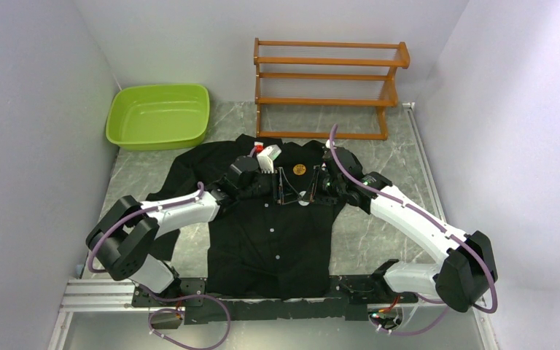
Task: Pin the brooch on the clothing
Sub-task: Adjust the brooch.
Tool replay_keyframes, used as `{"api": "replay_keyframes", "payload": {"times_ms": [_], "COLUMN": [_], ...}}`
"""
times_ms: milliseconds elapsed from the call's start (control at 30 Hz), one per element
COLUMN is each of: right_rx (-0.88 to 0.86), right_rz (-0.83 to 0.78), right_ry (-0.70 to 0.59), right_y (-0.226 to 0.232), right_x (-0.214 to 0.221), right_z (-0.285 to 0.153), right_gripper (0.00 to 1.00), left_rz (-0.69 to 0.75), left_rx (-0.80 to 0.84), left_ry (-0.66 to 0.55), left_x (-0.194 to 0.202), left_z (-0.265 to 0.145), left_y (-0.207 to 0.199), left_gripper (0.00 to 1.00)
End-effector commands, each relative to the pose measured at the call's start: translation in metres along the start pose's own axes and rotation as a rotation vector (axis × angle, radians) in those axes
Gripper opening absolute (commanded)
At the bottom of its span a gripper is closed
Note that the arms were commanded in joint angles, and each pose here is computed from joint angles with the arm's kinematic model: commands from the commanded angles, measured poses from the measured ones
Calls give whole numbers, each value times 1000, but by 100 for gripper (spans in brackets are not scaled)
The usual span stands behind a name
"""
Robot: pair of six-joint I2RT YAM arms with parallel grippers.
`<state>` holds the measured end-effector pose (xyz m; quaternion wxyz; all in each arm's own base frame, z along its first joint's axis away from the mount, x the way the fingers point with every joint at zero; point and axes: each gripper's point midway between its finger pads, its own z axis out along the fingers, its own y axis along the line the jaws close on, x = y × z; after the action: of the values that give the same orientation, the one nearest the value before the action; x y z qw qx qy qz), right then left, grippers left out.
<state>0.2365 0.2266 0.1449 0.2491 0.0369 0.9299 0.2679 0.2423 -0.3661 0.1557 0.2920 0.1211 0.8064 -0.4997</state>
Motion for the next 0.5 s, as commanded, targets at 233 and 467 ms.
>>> {"api": "replay_keyframes", "payload": {"times_ms": [233,467], "right_rx": [-52,-47], "right_rz": [-24,-25], "right_ry": [-32,-31], "right_y": [14,13], "right_x": [-9,-8], "right_z": [-8,-8], "right_gripper": [0,1], "left_rz": [16,18], "left_rx": [66,54], "left_ry": [-13,-24], "left_x": [-7,-8], "left_z": [12,10], "left_y": [-9,-7], "left_gripper": [35,3]}}
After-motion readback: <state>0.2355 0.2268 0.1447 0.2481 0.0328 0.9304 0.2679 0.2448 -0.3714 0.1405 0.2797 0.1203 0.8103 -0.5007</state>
